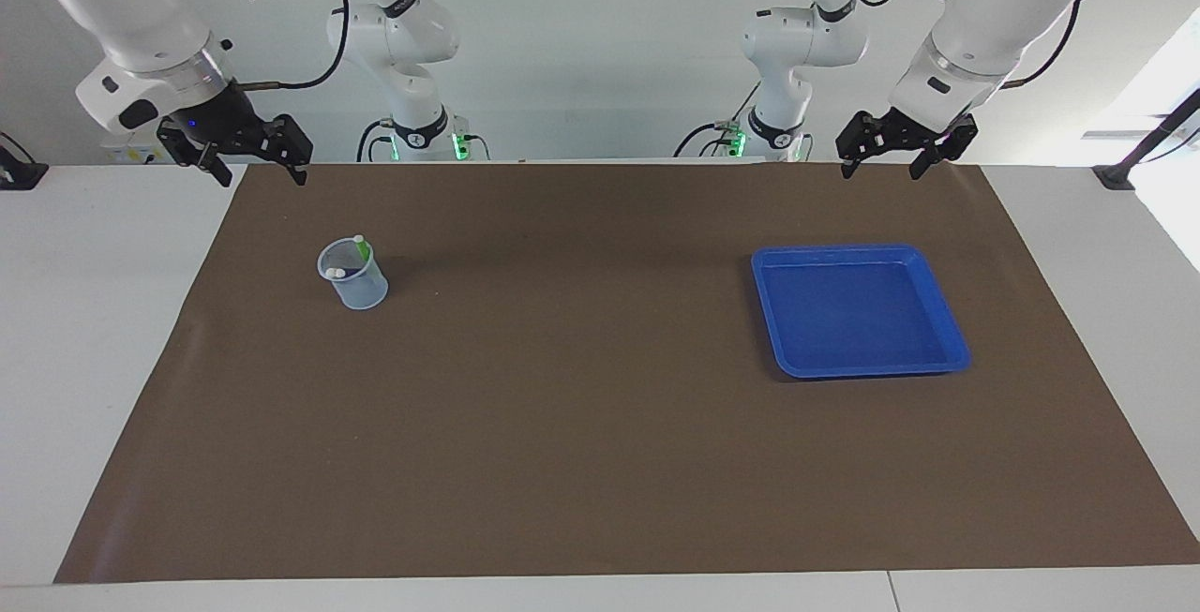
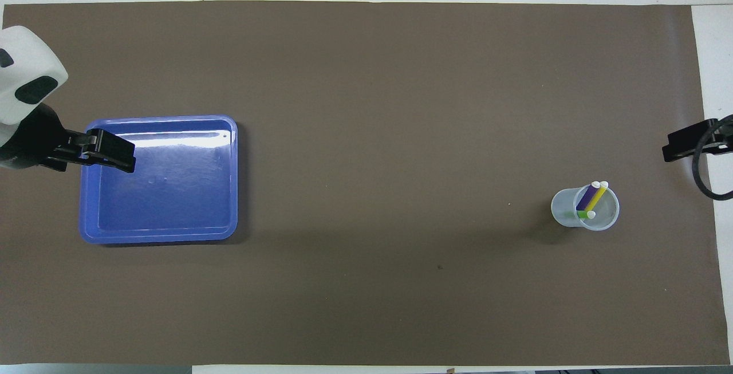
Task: Transfer and insert pens with both arms
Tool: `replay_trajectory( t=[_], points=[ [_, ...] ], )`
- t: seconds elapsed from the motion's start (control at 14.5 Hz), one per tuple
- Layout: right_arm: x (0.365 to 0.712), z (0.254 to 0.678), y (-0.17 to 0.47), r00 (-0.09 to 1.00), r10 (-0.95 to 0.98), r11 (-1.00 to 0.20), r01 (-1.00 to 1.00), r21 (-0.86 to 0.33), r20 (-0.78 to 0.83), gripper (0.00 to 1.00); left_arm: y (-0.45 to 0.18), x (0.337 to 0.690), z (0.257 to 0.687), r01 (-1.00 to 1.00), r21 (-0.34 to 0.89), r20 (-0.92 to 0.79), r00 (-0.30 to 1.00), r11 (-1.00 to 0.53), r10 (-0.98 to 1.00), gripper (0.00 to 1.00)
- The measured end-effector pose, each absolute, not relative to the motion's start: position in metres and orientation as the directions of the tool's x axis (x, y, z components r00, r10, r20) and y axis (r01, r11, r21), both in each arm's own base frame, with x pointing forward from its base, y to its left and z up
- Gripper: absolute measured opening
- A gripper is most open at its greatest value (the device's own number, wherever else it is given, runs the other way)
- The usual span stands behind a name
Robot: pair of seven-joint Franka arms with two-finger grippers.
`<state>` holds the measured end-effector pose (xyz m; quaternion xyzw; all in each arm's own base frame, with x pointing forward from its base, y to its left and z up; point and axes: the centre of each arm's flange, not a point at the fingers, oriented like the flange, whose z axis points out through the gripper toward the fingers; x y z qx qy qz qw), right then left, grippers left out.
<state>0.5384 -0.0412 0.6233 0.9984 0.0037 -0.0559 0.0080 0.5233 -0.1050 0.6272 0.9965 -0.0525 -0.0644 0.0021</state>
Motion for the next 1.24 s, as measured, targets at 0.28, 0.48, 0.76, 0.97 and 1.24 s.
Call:
replay_trajectory(
  t=[0.28, 0.48, 0.76, 0.97, 1.24],
  points=[
    [0.5383, 0.6235, -0.0420, 0.994, 0.005, -1.000, 0.007, 0.016, -0.111, 1.00, -0.1050, 0.5233, 0.6272, -0.104, 0.011, -0.128, 0.986, -0.994, -0.105, 1.00],
    [0.5368, 0.6262, -0.0421, 0.994, 0.005, -1.000, 0.007, 0.016, -0.106, 1.00, -0.1050, 0.5233, 0.6272, -0.104, 0.011, -0.128, 0.986, -0.994, -0.105, 1.00],
    [0.5329, 0.6330, -0.0421, 0.996, 0.005, -1.000, 0.006, 0.016, -0.094, 1.00, -0.1050, 0.5233, 0.6272, -0.104, 0.011, -0.128, 0.986, -0.994, -0.105, 1.00],
    [0.5328, 0.6331, -0.0421, 0.996, 0.005, -1.000, 0.006, 0.016, -0.094, 1.00, -0.1050, 0.5233, 0.6272, -0.104, 0.011, -0.128, 0.986, -0.994, -0.105, 1.00],
    [0.5328, 0.6330, -0.0423, 0.996, 0.004, -1.000, 0.006, 0.016, -0.094, 1.00, -0.1050, 0.5233, 0.6272, -0.104, 0.011, -0.128, 0.986, -0.994, -0.105, 1.00]
  ],
)
